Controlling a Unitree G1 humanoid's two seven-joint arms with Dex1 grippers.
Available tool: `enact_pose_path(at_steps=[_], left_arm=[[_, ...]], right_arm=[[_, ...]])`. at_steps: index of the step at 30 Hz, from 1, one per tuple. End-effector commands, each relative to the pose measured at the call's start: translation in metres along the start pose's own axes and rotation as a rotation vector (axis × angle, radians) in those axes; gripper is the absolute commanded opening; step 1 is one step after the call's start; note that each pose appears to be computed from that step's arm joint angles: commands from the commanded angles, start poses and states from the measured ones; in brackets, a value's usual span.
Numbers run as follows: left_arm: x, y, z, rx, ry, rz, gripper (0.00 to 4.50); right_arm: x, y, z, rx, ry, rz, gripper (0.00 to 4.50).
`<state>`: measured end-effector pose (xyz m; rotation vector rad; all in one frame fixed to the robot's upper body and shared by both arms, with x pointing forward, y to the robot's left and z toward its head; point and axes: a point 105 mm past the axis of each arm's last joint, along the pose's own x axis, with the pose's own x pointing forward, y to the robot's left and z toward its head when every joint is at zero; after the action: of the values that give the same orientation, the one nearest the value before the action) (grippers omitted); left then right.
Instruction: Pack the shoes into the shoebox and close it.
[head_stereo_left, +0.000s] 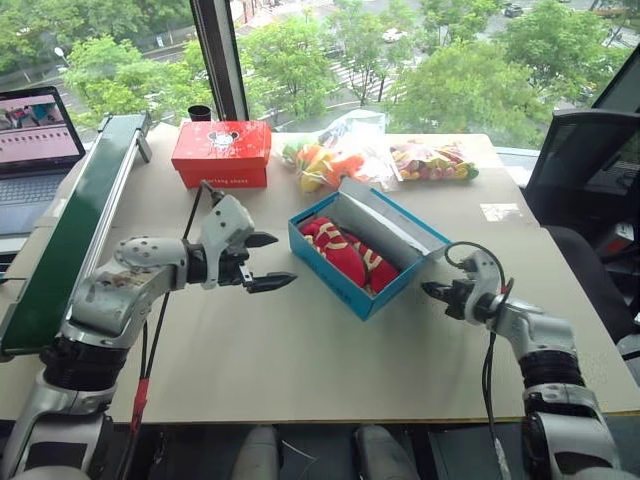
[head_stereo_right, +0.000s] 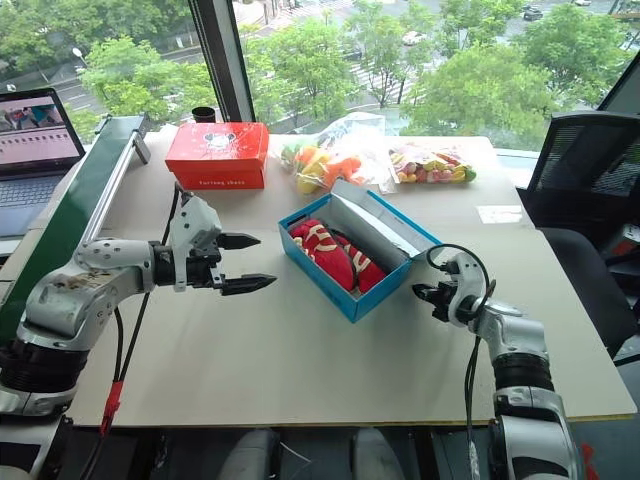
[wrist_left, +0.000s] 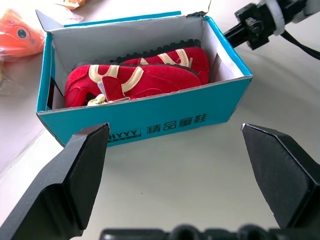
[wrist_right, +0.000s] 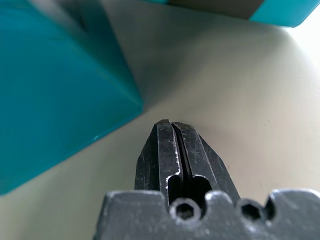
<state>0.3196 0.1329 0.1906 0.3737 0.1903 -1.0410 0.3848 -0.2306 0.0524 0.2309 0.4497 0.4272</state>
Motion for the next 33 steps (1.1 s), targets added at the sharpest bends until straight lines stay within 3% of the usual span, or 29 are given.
enact_pose_path(at_steps=[1,7,17,22,27,30,33], left_arm=[[-0.010,0.003,0.015,0.049,-0.028,0.040,4.50],[-0.010,0.003,0.018,0.049,-0.032,0.052,4.50],[-0.012,0.006,0.021,0.052,-0.039,0.069,4.50],[-0.013,0.005,0.021,0.049,-0.043,0.072,4.50],[-0.013,0.003,0.021,0.048,-0.041,0.070,4.50],[-0.013,0.004,0.021,0.046,-0.042,0.073,4.50],[-0.013,0.004,0.021,0.045,-0.043,0.074,4.50]], right_arm=[[0.003,-0.014,0.020,-0.031,-0.097,-0.059,0.04],[0.015,-0.015,0.041,0.011,-0.212,-0.100,0.04],[0.004,-0.011,0.103,0.094,-0.493,-0.075,0.04],[-0.005,0.013,0.140,0.129,-0.620,0.118,0.04],[-0.011,0.038,0.152,0.112,-0.619,0.287,0.04],[-0.025,0.083,0.147,0.031,-0.508,0.550,0.04],[-0.031,0.104,0.136,-0.011,-0.431,0.627,0.04]])
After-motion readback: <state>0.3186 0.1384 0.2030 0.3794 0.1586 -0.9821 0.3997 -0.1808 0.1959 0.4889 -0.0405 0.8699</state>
